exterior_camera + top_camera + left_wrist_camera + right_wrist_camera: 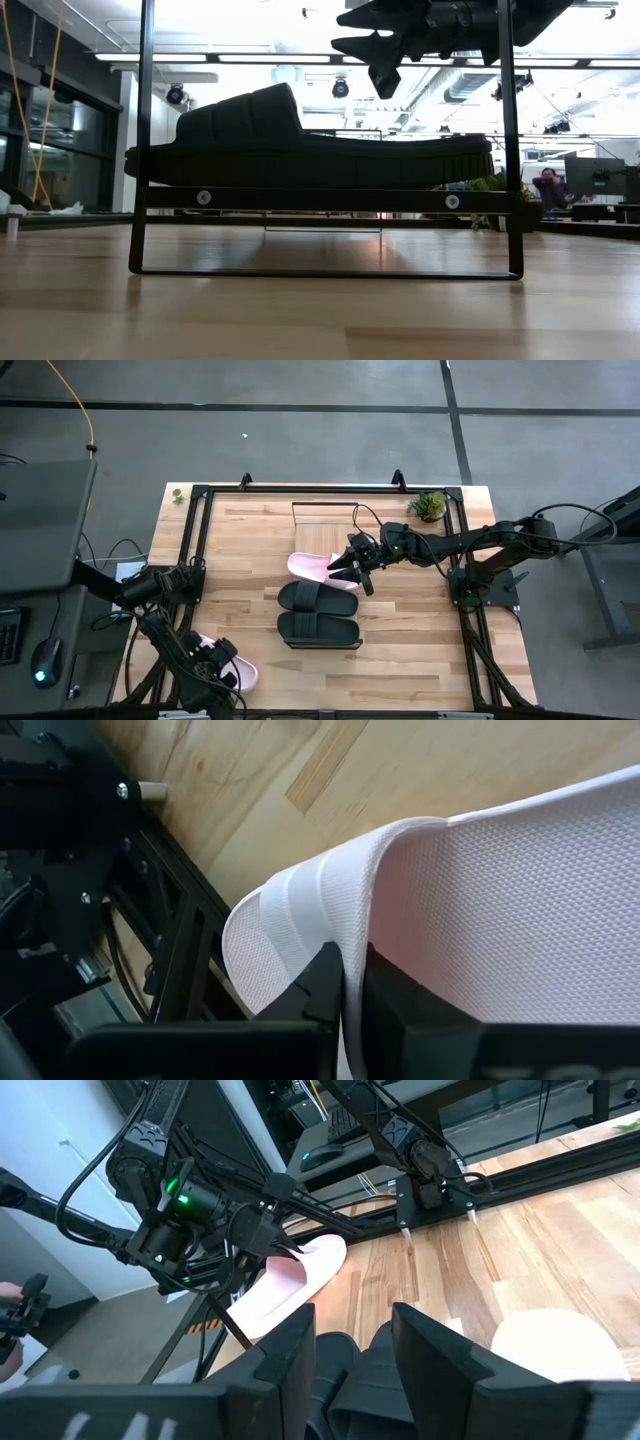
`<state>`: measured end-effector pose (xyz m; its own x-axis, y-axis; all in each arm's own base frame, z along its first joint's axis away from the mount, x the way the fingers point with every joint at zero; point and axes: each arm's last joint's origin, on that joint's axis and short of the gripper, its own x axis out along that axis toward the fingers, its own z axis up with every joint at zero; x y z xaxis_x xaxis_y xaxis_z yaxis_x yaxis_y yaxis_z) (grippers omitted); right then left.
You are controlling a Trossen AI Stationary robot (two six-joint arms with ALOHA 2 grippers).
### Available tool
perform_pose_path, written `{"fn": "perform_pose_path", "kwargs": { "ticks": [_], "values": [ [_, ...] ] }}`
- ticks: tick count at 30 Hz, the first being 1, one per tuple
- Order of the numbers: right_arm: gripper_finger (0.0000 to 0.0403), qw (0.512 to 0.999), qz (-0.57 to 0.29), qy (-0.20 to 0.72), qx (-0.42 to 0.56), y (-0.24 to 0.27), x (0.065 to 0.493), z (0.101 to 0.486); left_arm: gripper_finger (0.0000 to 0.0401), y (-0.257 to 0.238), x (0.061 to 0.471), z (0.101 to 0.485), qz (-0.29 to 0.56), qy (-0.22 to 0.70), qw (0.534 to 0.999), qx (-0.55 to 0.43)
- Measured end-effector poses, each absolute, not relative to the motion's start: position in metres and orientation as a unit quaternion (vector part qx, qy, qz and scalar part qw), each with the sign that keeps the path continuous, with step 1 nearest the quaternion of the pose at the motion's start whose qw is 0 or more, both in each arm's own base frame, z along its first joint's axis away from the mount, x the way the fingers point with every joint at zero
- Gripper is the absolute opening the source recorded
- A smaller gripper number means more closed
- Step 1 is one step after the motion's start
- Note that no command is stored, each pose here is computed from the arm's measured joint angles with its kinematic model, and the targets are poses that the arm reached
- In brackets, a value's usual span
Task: Pick and place slides into the shelf
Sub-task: Put the pink slipper on the shelf
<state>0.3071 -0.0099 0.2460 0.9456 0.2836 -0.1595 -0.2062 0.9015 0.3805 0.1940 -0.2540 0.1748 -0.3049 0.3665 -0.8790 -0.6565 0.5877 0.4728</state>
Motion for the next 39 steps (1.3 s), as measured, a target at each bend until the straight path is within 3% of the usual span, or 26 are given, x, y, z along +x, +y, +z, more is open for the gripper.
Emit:
{"fn": "perform_pose_path", "kwargs": {
  "ticks": [10,20,39],
  "values": [
    [0.0126,0.969,0.126,0.106,0.181,-0.01,0.307,0.246,0.001,-0.251,0.192,0.185,0.442,0.687,0.574,-0.064],
    [0.0126,0.969,0.126,0.106,0.184,-0.01,0.307,0.246,0.0006,-0.252,0.202,0.203,0.392,0.658,0.641,-0.049],
    [0.0126,0.965,0.132,0.127,0.188,-0.009,0.306,0.242,0.0005,-0.227,0.23,0.21,0.319,0.691,0.648,0.019]
  ]
}}
